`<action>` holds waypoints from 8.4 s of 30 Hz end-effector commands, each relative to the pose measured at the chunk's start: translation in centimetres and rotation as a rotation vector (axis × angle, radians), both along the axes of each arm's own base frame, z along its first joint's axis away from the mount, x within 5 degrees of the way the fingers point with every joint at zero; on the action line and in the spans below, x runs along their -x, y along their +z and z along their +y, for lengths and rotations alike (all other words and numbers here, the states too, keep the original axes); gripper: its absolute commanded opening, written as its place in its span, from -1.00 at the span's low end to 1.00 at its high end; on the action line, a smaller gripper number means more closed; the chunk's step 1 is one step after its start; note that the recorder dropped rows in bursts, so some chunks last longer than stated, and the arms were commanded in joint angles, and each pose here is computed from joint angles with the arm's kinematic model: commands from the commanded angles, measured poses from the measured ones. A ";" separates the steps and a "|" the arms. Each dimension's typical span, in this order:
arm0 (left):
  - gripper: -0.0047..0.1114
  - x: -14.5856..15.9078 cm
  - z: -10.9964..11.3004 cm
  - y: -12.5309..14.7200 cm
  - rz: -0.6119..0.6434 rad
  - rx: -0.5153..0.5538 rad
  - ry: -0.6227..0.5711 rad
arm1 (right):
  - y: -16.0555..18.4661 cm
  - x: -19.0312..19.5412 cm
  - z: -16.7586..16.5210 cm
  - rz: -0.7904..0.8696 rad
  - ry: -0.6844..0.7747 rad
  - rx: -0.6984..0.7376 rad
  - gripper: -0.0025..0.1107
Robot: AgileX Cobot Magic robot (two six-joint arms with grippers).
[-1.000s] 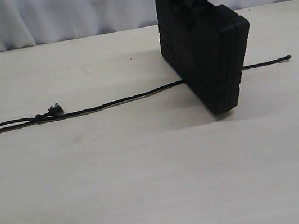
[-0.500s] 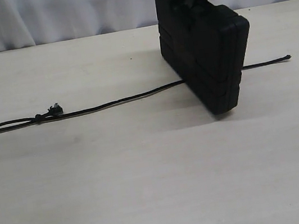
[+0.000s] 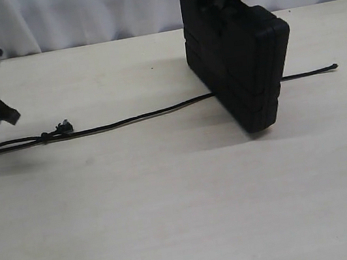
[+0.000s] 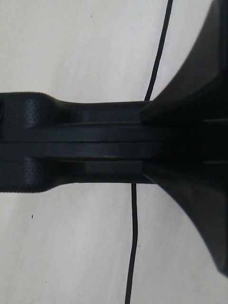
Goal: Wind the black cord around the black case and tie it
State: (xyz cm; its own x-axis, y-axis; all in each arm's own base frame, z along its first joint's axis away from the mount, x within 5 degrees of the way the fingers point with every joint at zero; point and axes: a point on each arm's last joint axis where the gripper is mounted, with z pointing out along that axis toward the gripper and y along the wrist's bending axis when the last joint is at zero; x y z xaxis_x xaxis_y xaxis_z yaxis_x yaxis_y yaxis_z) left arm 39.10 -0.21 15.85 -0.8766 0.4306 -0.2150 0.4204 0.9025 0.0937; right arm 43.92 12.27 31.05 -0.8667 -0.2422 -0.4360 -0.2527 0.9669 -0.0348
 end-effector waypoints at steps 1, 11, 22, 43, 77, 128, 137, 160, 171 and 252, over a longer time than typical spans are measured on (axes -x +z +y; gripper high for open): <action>-0.85 -1.4 -2.5 -1.4 0.076 0.247 -0.225 | -1.4 0.1 0.1 0.066 0.015 0.014 -0.88; -0.01 -1.5 -2.9 -3.2 0.080 0.082 -0.551 | -1.4 0.1 0.1 0.064 0.034 0.022 -0.88; -0.28 -0.4 -2.5 -5.7 0.046 0.024 -0.608 | -1.4 0.1 0.1 0.064 0.042 0.026 -0.88; 0.06 0.3 -11.1 -5.9 0.302 0.905 0.278 | -1.4 0.0 0.1 0.062 0.052 0.033 -0.88; -0.67 0.9 -16.8 -6.4 0.215 -0.005 -0.605 | -1.4 0.0 0.0 0.061 0.058 0.037 -0.88; 0.10 -0.6 -7.6 -1.7 -0.118 0.266 0.137 | -1.4 0.0 0.0 0.061 0.063 0.039 -0.88; 0.10 2.7 -9.5 1.6 -0.052 -0.037 -0.962 | -1.4 0.0 0.0 0.061 0.063 0.039 -0.88; 0.10 0.4 -12.2 -5.2 -0.157 -0.459 -1.745 | -1.4 0.0 0.0 0.060 0.069 0.042 -0.88; -0.76 0.9 -12.0 -6.7 -0.068 -0.372 -1.656 | -1.4 0.0 0.0 0.060 0.069 0.042 -0.88; -0.92 1.1 -27.7 6.0 -1.228 -0.301 -0.437 | -1.4 0.1 0.2 0.065 0.075 0.022 -0.88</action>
State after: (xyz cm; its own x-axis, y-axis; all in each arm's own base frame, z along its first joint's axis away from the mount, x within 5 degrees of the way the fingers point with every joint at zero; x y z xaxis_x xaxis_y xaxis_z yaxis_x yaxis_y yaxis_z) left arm 37.43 -28.62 21.17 0.1040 0.8219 -0.5601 0.2090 0.5325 0.8202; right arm 43.91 12.36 31.06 -0.8471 -0.3051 -0.4352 -0.3130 0.9481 -0.0554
